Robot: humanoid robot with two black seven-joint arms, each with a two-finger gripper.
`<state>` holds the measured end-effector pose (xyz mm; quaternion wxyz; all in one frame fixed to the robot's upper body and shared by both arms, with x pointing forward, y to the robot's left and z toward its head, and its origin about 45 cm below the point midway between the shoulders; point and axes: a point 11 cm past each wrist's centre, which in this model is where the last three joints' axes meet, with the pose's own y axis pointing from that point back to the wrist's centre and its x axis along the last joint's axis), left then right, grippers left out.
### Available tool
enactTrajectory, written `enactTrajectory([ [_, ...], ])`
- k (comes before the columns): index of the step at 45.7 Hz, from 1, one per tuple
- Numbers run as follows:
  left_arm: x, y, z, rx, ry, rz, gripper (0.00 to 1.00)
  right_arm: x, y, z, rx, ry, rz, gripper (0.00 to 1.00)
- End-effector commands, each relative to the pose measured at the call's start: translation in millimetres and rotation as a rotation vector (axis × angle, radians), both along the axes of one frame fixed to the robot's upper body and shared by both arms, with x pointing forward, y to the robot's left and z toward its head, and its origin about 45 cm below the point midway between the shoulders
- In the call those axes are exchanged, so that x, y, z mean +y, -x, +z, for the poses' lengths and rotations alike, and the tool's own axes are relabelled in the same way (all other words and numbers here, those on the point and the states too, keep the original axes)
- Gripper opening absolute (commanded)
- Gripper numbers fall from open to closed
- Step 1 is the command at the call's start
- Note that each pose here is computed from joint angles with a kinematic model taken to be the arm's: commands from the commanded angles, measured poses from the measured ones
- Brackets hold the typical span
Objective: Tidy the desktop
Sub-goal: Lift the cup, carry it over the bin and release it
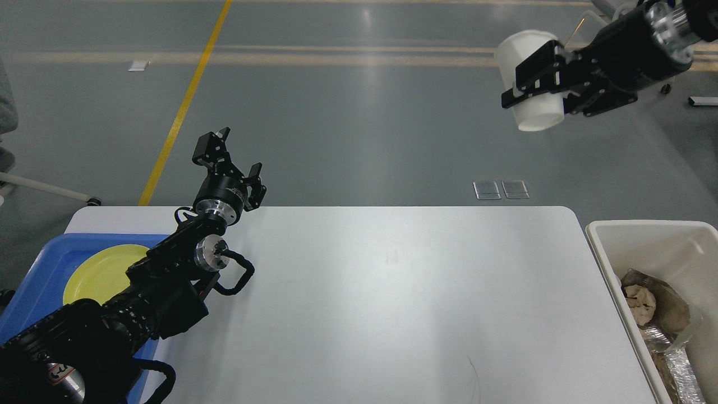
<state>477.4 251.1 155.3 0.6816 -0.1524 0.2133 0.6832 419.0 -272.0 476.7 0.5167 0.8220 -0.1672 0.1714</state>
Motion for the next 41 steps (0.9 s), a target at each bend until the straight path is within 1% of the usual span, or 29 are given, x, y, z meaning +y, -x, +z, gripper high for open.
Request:
enactTrajectory([
  [1,0,0,0,0.000,0.000,0.000,1.00,-6,3,28,-0.060,-0.016,-0.017,0.68],
  [7,0,0,0,0.000,0.000,0.000,1.00,-12,3,31,-0.068,-0.010,-0.034,0.68],
  [11,0,0,0,0.000,0.000,0.000,1.00,-21,0,18,-0.042,0.015,-0.057,0.67],
  [15,0,0,0,0.000,0.000,0.000,1.00,-40,-5,-2,-0.001,0.054,-0.113,0.65],
  [20,0,0,0,0.000,0.000,0.000,1.00,-87,-11,-42,0.072,0.135,-0.237,0.62],
  [24,0,0,0,0.000,0.001,0.001,1.00,-125,-14,-80,0.130,0.197,-0.335,0.62],
  [29,0,0,0,0.000,0.000,0.000,1.00,-163,-9,-135,0.224,0.265,-0.441,0.62],
  [31,0,0,0,0.000,0.000,0.000,1.00,-185,-3,-167,0.268,0.302,-0.507,0.63],
  [36,0,0,0,0.000,0.000,0.000,1.00,-216,5,-215,0.247,0.424,-0.617,0.64],
  [41,0,0,0,0.000,0.000,0.000,1.00,-245,25,-249,0.232,0.559,-0.675,0.65],
])
